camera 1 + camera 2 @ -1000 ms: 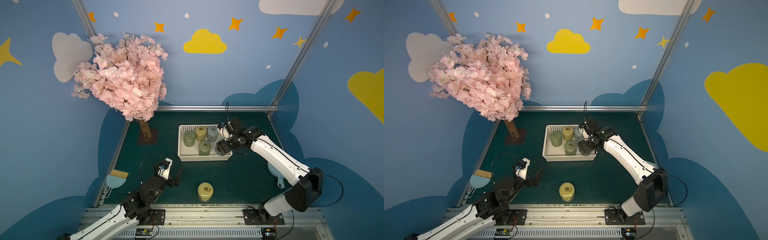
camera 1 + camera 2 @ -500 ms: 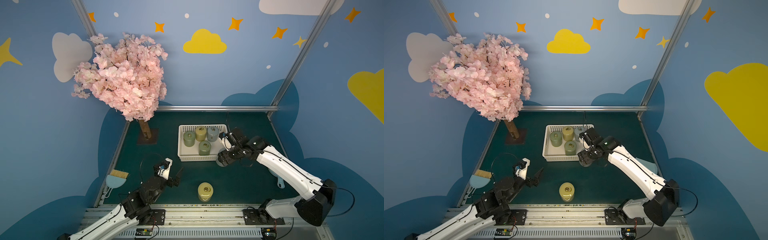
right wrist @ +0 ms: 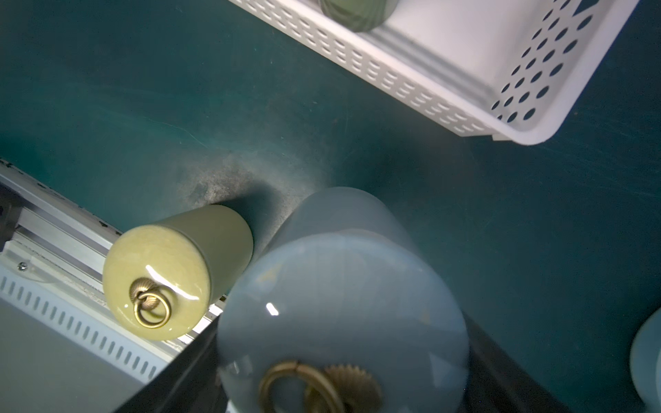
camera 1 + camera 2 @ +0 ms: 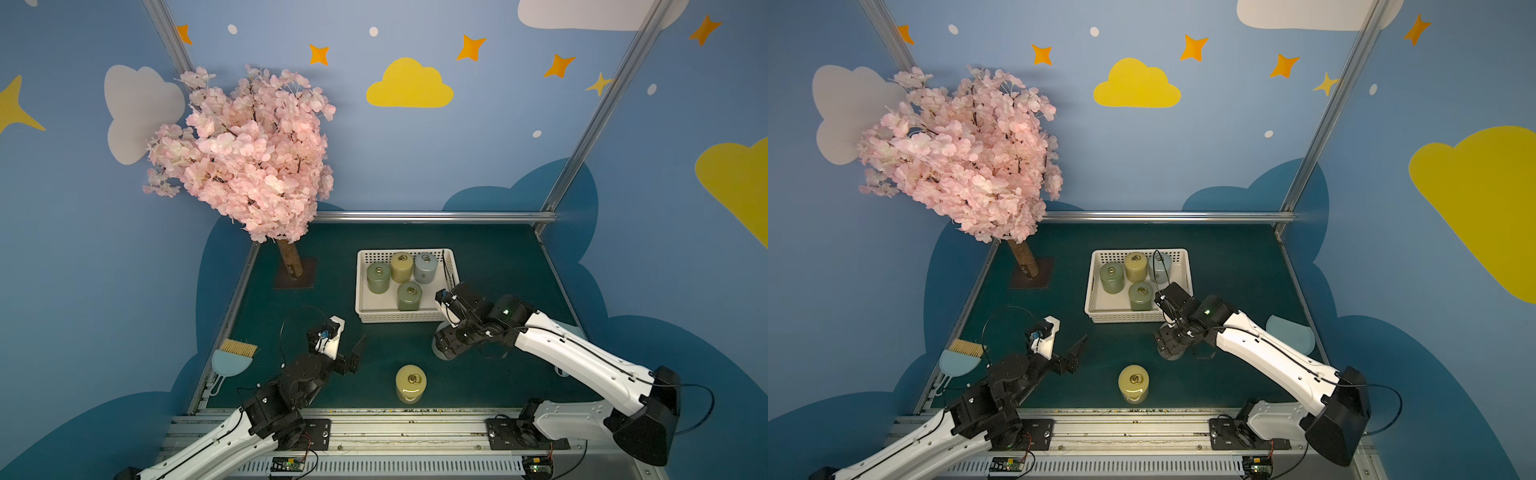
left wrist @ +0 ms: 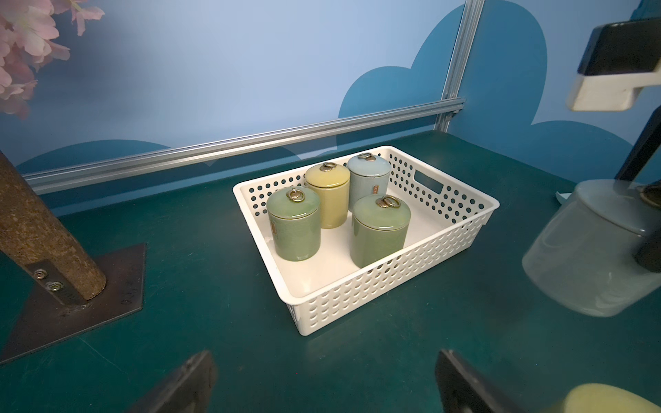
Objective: Take the tea canister out of the basket
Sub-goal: Place the tea canister at the center of the board, then pick up the tea canister from the basket.
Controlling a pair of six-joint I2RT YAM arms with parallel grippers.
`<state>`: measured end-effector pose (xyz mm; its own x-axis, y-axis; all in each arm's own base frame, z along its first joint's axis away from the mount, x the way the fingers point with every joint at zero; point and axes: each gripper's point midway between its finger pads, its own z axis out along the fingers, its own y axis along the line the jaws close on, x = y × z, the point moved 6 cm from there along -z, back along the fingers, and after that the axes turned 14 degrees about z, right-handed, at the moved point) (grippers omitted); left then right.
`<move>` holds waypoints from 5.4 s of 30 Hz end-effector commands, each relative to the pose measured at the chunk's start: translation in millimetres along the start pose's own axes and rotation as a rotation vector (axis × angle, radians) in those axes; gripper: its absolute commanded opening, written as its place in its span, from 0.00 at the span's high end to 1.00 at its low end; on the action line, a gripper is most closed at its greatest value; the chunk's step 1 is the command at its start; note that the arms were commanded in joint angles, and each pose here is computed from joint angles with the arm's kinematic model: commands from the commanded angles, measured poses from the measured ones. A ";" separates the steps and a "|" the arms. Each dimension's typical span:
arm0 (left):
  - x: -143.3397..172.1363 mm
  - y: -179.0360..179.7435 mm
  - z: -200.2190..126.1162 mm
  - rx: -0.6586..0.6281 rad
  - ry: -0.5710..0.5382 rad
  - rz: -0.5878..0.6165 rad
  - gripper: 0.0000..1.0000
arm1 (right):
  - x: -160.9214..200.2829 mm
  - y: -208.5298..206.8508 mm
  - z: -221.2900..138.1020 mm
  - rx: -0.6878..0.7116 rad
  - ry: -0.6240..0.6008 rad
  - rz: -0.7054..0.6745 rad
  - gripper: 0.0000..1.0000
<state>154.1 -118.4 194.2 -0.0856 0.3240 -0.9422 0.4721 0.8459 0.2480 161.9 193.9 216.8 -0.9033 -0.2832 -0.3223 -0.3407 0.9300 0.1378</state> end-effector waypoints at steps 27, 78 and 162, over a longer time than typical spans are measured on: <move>-0.4 2.0 -0.4 -0.015 -0.018 -0.003 0.00 | 64.5 21.8 30.4 -0.018 0.022 0.124 0.47; 0.8 2.0 -0.5 -0.015 -0.011 -0.005 0.00 | 92.6 24.0 46.2 0.010 0.053 0.162 0.02; -60.7 -68.0 251.4 0.244 0.886 0.083 0.00 | 11.4 -66.9 16.8 -0.059 -0.682 0.093 0.02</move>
<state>343.8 -305.2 180.8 -0.6301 0.6565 -0.4147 0.6682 0.7305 0.1411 177.8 134.2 185.3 -0.5929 0.0090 -0.8052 -0.3055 0.9227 0.2352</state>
